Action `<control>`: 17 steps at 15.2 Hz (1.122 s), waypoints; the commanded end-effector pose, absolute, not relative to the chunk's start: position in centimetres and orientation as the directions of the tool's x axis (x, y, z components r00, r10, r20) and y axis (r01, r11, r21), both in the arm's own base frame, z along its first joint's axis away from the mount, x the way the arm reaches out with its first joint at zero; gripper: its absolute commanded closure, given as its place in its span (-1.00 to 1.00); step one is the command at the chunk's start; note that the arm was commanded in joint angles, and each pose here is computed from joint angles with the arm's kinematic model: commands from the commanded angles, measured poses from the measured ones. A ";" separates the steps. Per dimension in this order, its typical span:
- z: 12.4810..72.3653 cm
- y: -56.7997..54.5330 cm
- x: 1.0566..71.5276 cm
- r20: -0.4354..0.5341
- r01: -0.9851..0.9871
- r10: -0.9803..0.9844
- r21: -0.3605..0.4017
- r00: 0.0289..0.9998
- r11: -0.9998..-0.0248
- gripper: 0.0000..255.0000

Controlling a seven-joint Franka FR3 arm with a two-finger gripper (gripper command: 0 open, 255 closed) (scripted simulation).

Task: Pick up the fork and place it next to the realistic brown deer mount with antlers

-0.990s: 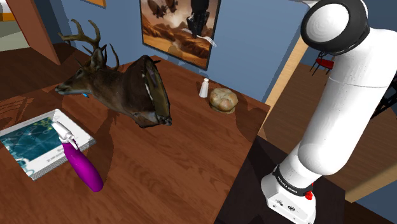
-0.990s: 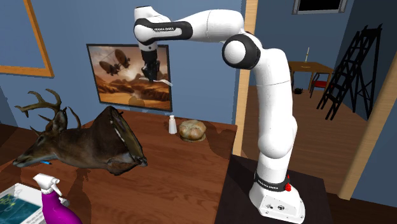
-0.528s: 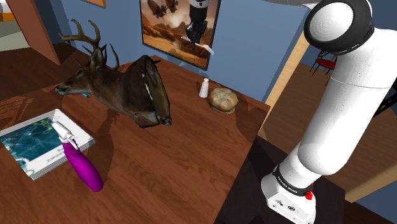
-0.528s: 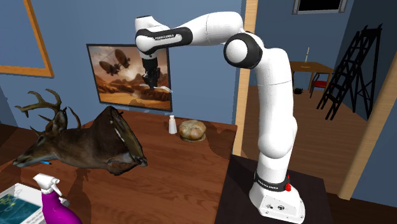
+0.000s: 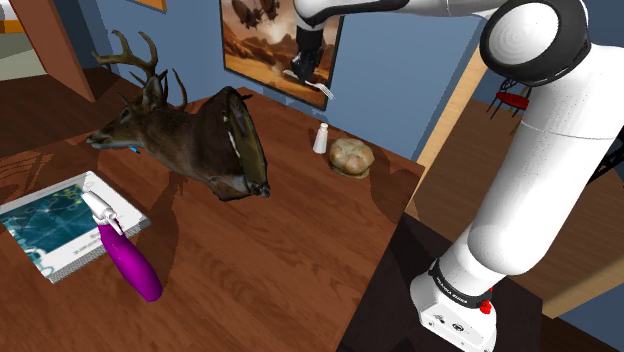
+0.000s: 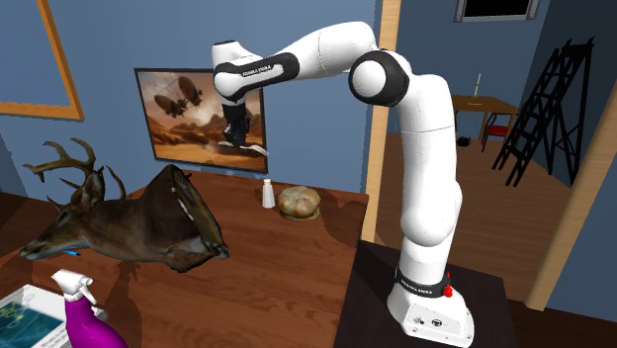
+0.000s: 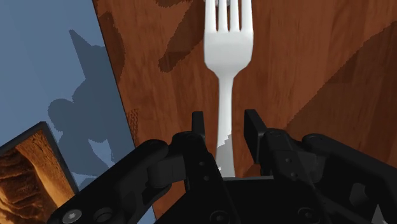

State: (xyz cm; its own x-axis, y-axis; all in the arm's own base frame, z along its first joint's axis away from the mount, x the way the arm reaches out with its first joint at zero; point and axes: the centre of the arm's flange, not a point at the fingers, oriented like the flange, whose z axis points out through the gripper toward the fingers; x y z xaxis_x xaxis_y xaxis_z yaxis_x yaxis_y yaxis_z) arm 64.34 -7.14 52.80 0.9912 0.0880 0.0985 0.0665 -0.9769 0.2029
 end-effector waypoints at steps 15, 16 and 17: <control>44.3 -7.2 64.3 0.099 0.066 0.088 0.203 0.991 -0.977 1.00; 43.8 -7.2 64.3 0.099 0.066 0.088 0.203 0.991 -0.977 1.00; 43.3 -7.2 64.3 0.099 0.066 0.088 0.203 0.991 -0.977 1.00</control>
